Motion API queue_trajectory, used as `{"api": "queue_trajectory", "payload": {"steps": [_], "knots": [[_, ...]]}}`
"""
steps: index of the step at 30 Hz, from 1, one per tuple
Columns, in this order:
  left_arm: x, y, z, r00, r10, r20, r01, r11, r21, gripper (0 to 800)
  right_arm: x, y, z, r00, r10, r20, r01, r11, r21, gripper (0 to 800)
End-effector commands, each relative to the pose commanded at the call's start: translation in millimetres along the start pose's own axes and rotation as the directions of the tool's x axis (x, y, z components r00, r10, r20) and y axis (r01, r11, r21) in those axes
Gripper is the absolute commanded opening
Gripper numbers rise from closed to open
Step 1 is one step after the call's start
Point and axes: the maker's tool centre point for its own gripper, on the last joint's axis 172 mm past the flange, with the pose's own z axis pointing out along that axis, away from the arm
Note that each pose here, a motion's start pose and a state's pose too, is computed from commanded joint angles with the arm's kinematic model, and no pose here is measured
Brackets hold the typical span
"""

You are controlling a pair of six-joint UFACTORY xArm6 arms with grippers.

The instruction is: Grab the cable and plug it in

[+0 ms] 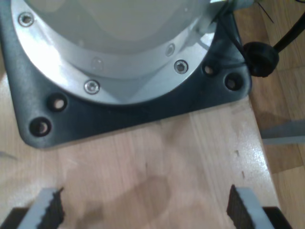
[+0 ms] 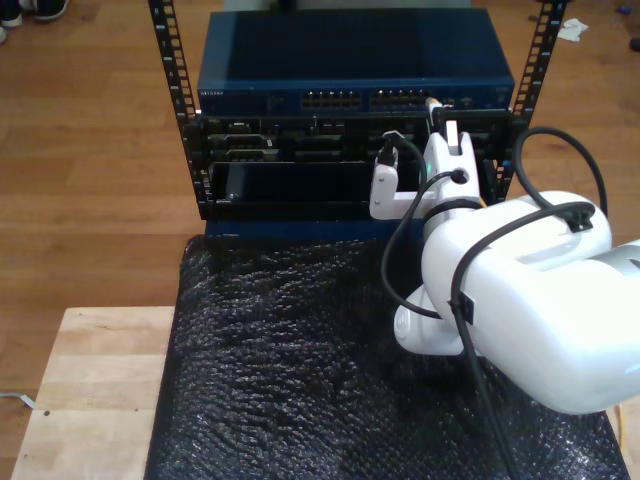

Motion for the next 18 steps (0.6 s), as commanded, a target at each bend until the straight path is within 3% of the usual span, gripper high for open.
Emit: {"api": "queue_trajectory", "payload": {"steps": [18], "knots": [[0.4,0.0,0.1,1.000,0.000,-0.002,0.000,1.000,0.000,799,-2.8,1.1,8.8,1.000,0.002,0.006,-0.002,1.000,-0.016,0]]}}
